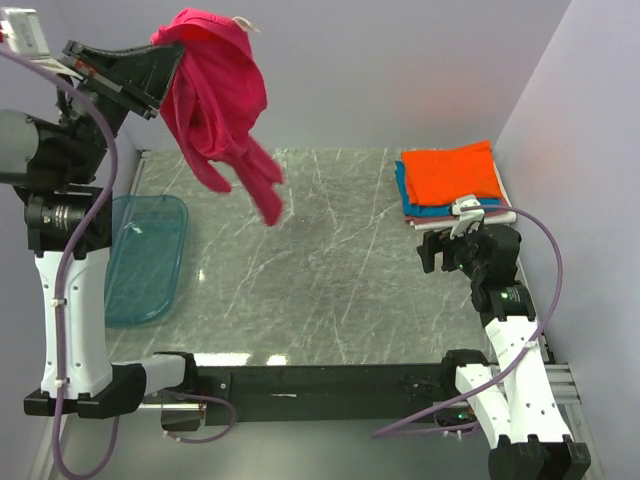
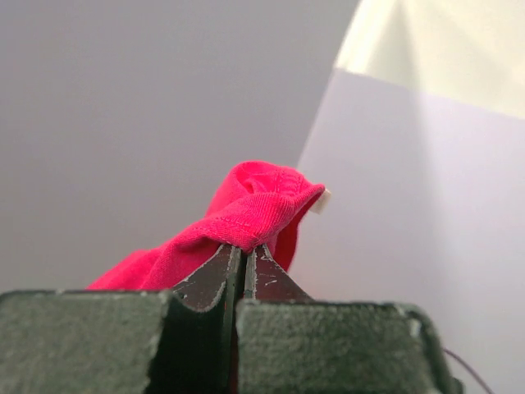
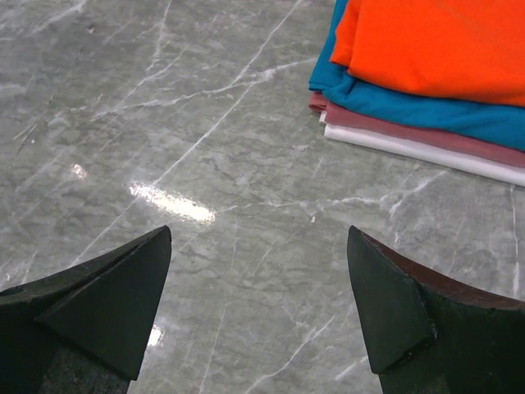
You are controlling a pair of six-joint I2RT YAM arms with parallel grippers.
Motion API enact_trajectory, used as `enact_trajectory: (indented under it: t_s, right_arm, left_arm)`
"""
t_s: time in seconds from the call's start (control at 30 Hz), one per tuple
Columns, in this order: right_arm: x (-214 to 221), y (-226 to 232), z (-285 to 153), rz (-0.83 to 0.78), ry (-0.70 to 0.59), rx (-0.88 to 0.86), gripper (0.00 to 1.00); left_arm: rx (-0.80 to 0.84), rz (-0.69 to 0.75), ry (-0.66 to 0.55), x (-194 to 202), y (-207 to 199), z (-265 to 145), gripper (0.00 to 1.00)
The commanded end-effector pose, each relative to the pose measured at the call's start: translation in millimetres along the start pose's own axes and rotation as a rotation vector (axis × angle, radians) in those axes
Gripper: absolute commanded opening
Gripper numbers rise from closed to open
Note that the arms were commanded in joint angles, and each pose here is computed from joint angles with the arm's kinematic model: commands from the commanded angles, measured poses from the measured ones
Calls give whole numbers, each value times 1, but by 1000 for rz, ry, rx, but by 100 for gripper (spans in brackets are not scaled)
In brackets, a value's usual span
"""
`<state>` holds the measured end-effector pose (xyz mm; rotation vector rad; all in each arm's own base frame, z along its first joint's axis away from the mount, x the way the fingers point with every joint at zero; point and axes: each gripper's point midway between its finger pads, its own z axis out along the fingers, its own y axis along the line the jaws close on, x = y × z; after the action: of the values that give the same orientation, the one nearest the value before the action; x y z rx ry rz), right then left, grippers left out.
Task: Fold and stack the t-shirts
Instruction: Move the tshirt to the center of the board, then flatten the tshirt out
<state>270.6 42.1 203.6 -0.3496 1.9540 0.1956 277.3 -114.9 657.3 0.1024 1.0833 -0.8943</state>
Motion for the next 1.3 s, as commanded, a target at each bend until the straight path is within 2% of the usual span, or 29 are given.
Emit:
enact_trajectory:
  t_s: [0.0, 0.13, 0.3, 0.43, 0.5, 0.53, 0.63, 0.67, 0.7, 0.77, 0.87, 0.9, 0.93, 1.0, 1.07, 1.17, 1.2, 1.27]
  right_arm:
    - [-5, -7, 2, -19, -24, 25, 93]
    - [-5, -8, 3, -20, -23, 31, 93]
    - [-4, -9, 3, -17, -22, 31, 93]
    - [-4, -9, 3, -20, -22, 34, 93]
    - [-5, -10, 2, -20, -23, 37, 93]
    - [-4, -10, 3, -19, -21, 37, 93]
    - [-4, -9, 2, -21, -22, 34, 93]
    - [-4, -9, 2, -19, -22, 32, 93]
    - [-3, -9, 3, -20, -18, 30, 93]
    - [-2, -8, 4, -18, -14, 26, 93]
    - [-1, -8, 5, -17, -7, 20, 93]
    - [-1, -8, 6, -16, -4, 20, 93]
    - [0, -7, 6, -15, -1, 18, 93]
    - [2, -7, 7, -16, 7, 11, 93]
    - [4, -6, 8, -21, 15, 0, 93]
    - [10, 7, 10, -36, 37, -79, 92]
    - [12, 19, 9, -35, 38, -148, 91]
    - [15, 33, 7, -67, 43, -241, 89]
  left_arm:
    - [212, -4, -97, -36, -60, 1, 1]
    - [278, -59, -48, -18, -71, 3, 1]
    - [345, -152, 78, 39, -77, 3, 1]
    - [391, -204, 235, 108, -83, -5, 1]
    - [401, -220, 360, 163, -81, -19, 1]
    - [384, -240, 443, 203, -71, -29, 1]
    - [326, -208, 548, 258, -59, -56, 1]
    - [288, -172, 604, 288, -45, -76, 3]
    - [218, -147, 605, 300, -33, -80, 6]
    - [130, -125, 690, 340, -8, -107, 12]
    - [-51, -89, 759, 377, 33, -131, 35]
    - [-121, -76, 801, 388, 47, -141, 47]
    - [-231, -32, 798, 392, 69, -144, 52]
    - [-346, 25, 820, 398, 93, -151, 61]
    - [-445, 112, 818, 390, 114, -155, 65]
    - [-420, 173, 804, 375, 112, -152, 71]
    - [-400, 188, 804, 372, 110, -151, 76]
    - [-283, 232, 845, 375, 98, -155, 80]
